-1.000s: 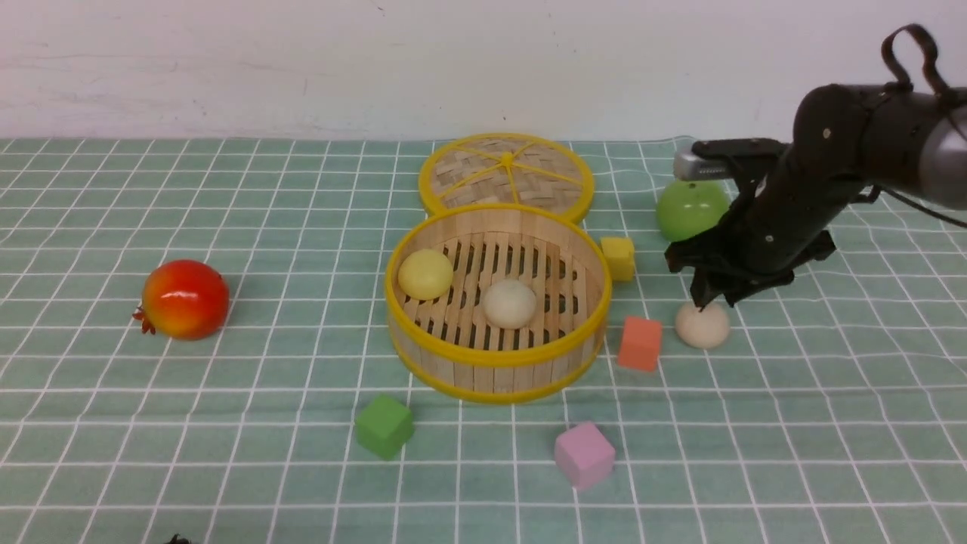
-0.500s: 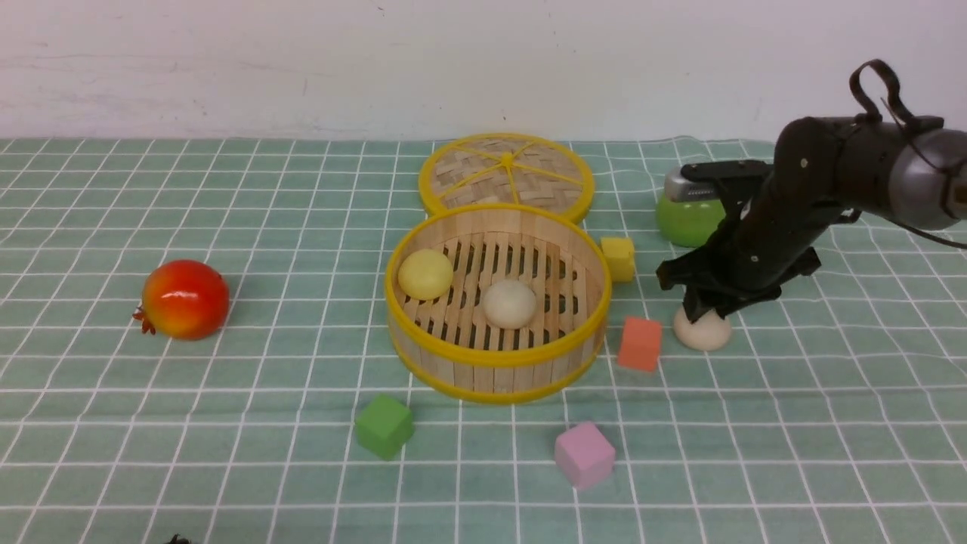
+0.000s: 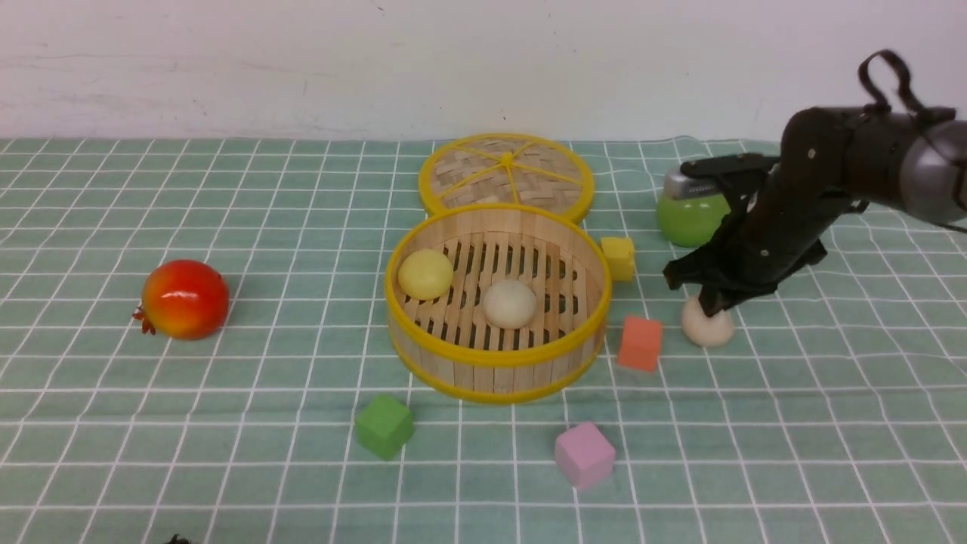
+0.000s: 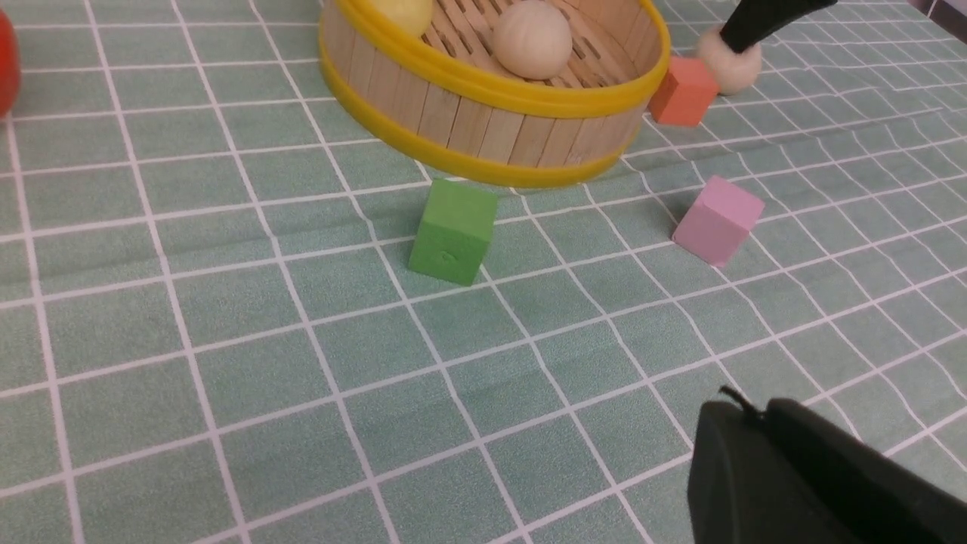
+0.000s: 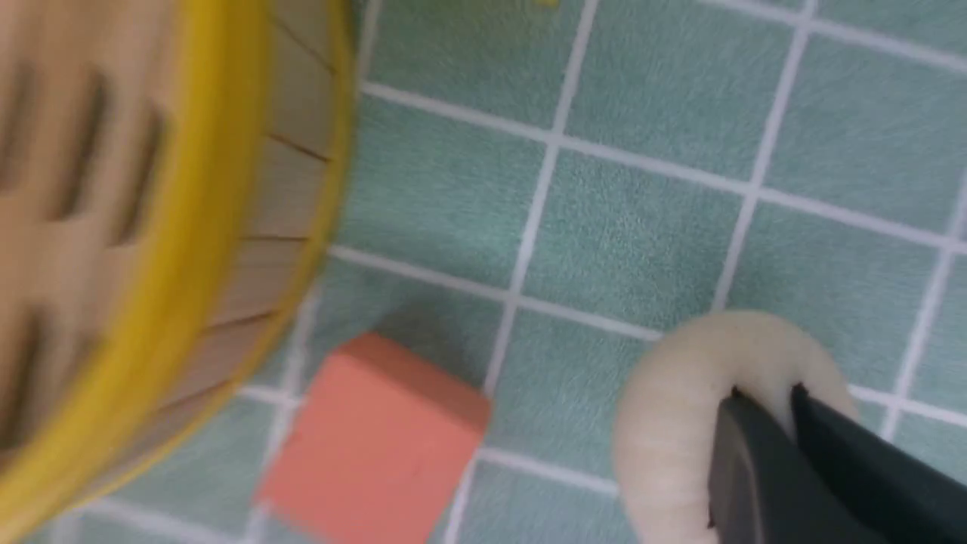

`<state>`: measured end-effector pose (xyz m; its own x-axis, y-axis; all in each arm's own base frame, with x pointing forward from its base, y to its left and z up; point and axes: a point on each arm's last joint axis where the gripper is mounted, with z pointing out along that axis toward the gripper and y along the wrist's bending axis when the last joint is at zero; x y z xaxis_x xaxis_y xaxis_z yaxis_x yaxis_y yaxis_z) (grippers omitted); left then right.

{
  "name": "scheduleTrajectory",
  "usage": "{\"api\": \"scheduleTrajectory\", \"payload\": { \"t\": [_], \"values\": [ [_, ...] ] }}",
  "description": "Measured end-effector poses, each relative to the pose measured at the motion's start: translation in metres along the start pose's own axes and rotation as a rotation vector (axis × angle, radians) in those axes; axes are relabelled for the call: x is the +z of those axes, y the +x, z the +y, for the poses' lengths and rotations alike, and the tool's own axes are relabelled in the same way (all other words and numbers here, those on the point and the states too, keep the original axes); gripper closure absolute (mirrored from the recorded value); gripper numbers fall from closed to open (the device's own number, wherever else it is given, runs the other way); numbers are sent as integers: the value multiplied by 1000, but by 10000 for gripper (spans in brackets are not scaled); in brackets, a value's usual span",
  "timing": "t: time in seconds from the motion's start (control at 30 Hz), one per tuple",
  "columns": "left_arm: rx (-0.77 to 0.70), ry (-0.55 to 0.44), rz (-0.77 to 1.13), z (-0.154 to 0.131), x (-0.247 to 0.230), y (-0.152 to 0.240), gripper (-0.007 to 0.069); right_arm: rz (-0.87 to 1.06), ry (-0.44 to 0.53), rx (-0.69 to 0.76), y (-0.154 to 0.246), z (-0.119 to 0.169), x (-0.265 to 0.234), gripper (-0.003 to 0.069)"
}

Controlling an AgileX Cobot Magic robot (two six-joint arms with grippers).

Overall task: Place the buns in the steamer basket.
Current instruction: Use the right arm to put the steamed stuffed bun into the steamer

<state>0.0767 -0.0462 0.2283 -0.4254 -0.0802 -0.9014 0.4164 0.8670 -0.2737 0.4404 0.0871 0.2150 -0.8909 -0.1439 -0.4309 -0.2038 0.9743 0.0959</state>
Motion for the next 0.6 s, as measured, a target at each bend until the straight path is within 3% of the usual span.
{"api": "scheduleTrajectory", "payload": {
  "t": [0.17,0.27,0.4,0.6],
  "values": [
    [0,0,0,0,0,0,589,-129,-85,-48,-11,32,-36,652],
    [0,0,0,0,0,0,589,-273,-180,-127,-23,76,-44,652],
    [0,0,0,0,0,0,589,-378,-204,-175,-32,107,-24,652],
    [0,0,0,0,0,0,589,-474,-174,-163,-40,116,31,648]
  ]
}}
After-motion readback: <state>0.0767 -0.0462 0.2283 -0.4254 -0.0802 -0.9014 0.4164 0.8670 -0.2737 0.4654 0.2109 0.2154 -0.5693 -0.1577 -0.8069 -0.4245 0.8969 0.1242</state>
